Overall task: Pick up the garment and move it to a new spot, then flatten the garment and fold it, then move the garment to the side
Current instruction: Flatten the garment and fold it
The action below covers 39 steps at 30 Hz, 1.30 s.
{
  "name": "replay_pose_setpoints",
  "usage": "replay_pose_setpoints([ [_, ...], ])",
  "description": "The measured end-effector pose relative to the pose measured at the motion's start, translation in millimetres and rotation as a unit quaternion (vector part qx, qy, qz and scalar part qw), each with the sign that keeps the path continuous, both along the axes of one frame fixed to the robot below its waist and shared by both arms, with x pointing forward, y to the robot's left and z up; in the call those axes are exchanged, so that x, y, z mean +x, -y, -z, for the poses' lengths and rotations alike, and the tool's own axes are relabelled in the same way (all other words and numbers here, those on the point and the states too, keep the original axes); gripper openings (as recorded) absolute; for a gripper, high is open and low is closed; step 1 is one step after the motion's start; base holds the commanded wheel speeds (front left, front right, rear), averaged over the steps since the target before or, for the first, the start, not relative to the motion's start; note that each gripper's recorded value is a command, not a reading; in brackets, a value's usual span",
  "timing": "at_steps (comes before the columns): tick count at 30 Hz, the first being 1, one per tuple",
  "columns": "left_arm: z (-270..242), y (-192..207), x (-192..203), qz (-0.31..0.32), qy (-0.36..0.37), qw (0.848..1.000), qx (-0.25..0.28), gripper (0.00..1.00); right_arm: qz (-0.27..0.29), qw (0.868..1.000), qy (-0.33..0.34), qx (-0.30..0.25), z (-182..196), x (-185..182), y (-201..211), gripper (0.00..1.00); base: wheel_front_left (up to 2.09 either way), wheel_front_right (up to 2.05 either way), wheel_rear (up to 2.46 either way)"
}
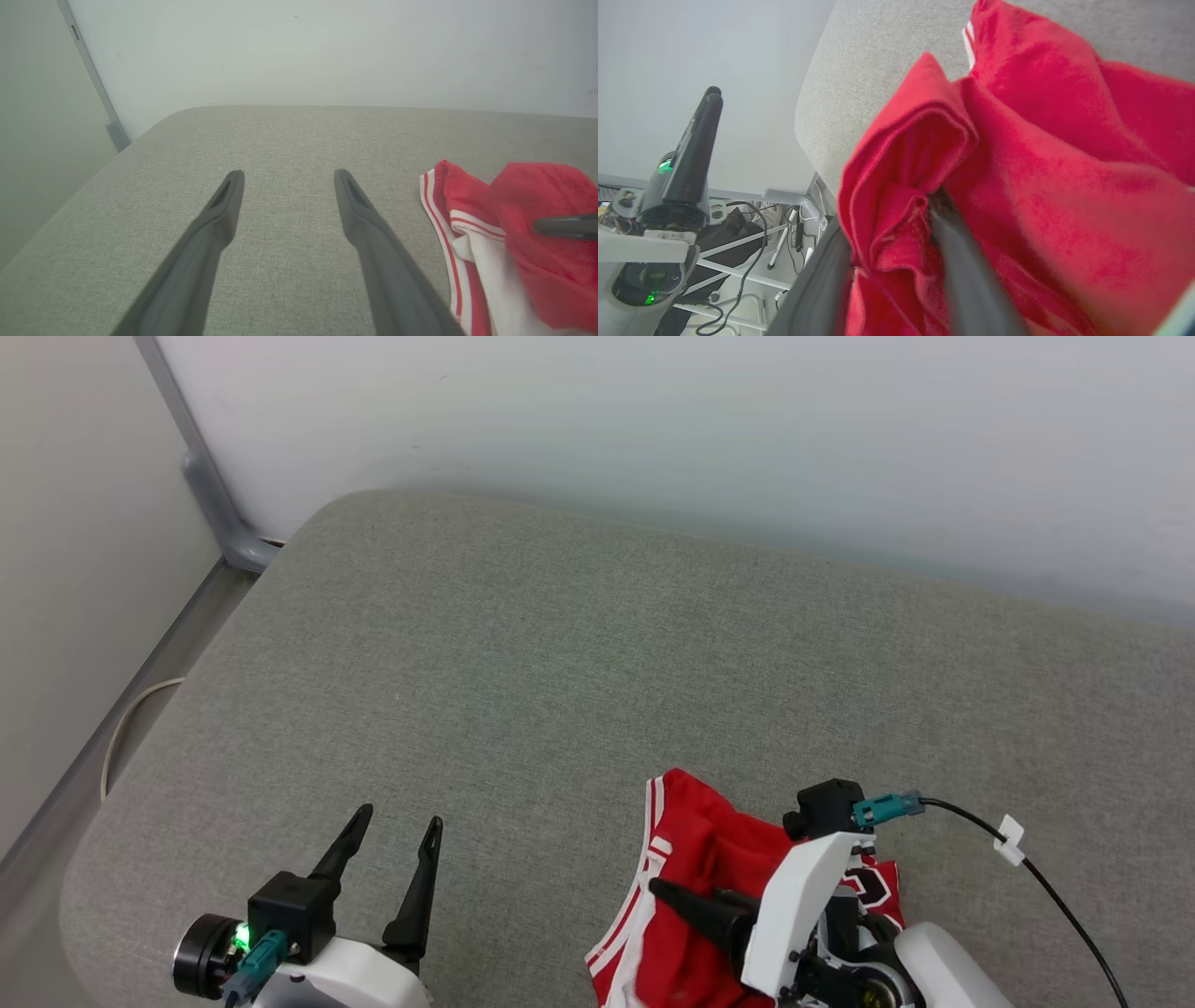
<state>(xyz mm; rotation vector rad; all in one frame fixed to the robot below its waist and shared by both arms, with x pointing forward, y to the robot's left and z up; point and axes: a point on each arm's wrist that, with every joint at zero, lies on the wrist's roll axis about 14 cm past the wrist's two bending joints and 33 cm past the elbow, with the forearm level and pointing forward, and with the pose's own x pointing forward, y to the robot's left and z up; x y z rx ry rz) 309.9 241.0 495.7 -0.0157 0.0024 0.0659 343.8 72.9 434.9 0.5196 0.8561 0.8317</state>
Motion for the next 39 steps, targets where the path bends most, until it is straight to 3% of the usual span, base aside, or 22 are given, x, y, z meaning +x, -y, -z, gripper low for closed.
replay_pose_setpoints([
  [10,-4.1,4.3,4.2,0.009,0.008,1.0,0.001,1.0,-0.015,0.999,0.028,0.041,-30.7,-3.1,-17.1,1.0,0.0,0.0,0.0],
  [17,-13.9,18.9,13.2,0.034,0.025,0.999,-0.003,1.0,0.022,0.988,0.155,0.012,-75.0,33.2,6.3,1.0,0.0,0.0,0.0],
  [22,-25.9,33.2,22.8,0.054,0.045,0.997,-0.011,1.0,0.066,0.95,0.297,-0.062,-107.3,64.9,59.0,1.0,0.0,0.0,0.0],
  [28,-40.1,47.1,34.2,0.071,0.069,0.995,-0.015,1.0,0.137,0.886,0.422,-0.138,-138.4,89.4,137.2,1.0,0.0,0.0,0.0],
  [33,-44.1,55.3,39.8,0.08,0.078,0.994,-0.017,1.0,0.208,0.855,0.448,-0.159,-140.5,87.6,193.6,1.0,0.0,0.0,0.0],
  [39,-44.2,62.6,43.7,0.089,0.081,0.993,-0.016,1.0,0.292,0.833,0.446,-0.151,-135.5,71.3,238.0,1.0,0.0,0.0,0.0],
])
